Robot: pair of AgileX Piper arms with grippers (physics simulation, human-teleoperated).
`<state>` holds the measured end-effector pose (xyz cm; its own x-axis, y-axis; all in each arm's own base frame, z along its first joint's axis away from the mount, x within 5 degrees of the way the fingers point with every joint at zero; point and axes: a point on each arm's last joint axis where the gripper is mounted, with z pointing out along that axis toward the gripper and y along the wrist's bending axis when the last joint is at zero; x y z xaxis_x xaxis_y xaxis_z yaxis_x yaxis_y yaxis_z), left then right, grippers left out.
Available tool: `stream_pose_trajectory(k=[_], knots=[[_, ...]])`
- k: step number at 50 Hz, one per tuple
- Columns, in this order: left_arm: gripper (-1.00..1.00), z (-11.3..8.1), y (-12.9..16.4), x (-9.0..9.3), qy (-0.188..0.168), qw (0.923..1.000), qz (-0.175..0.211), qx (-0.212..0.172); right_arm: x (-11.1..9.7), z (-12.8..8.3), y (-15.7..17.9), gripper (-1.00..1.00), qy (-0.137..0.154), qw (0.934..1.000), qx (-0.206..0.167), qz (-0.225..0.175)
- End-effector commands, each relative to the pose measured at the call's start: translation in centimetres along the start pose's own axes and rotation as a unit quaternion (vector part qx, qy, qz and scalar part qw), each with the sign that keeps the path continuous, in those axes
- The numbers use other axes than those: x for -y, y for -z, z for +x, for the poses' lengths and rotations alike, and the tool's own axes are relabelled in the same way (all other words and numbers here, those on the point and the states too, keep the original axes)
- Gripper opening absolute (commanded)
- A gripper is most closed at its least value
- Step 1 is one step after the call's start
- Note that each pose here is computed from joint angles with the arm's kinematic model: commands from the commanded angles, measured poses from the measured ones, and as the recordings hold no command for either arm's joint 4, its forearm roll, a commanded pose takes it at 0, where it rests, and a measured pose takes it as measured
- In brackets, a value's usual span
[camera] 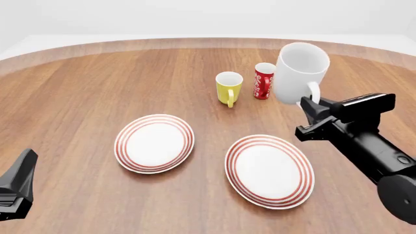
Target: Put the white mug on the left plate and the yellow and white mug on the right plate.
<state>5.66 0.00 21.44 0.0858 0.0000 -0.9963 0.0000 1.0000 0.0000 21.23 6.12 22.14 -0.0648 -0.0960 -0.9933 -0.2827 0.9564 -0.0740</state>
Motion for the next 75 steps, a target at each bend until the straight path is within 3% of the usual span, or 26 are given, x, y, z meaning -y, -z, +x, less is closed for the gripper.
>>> stream_pose_trajectory(k=[1, 15, 46, 75], knots=[[1.0, 0.0, 0.0, 0.0, 0.0, 1.0, 0.0, 0.0, -1.4, -1.2, -0.4, -1.0, 0.007, 0.9994, 0.01, -0.031], [1.0, 0.0, 0.0, 0.0, 0.0, 1.0, 0.0, 0.0, -3.8, -1.6, -1.9, -1.0, 0.014, 0.9965, 0.022, -0.079], [1.0, 0.0, 0.0, 0.0, 0.0, 1.0, 0.0, 0.0, -8.3, -2.4, -5.4, -1.0, 0.019, 0.9884, 0.04, -0.145], [1.0, 0.0, 0.0, 0.0, 0.0, 1.0, 0.0, 0.0, -13.0, -0.7, -8.0, -1.0, 0.021, 0.979, 0.023, -0.201]])
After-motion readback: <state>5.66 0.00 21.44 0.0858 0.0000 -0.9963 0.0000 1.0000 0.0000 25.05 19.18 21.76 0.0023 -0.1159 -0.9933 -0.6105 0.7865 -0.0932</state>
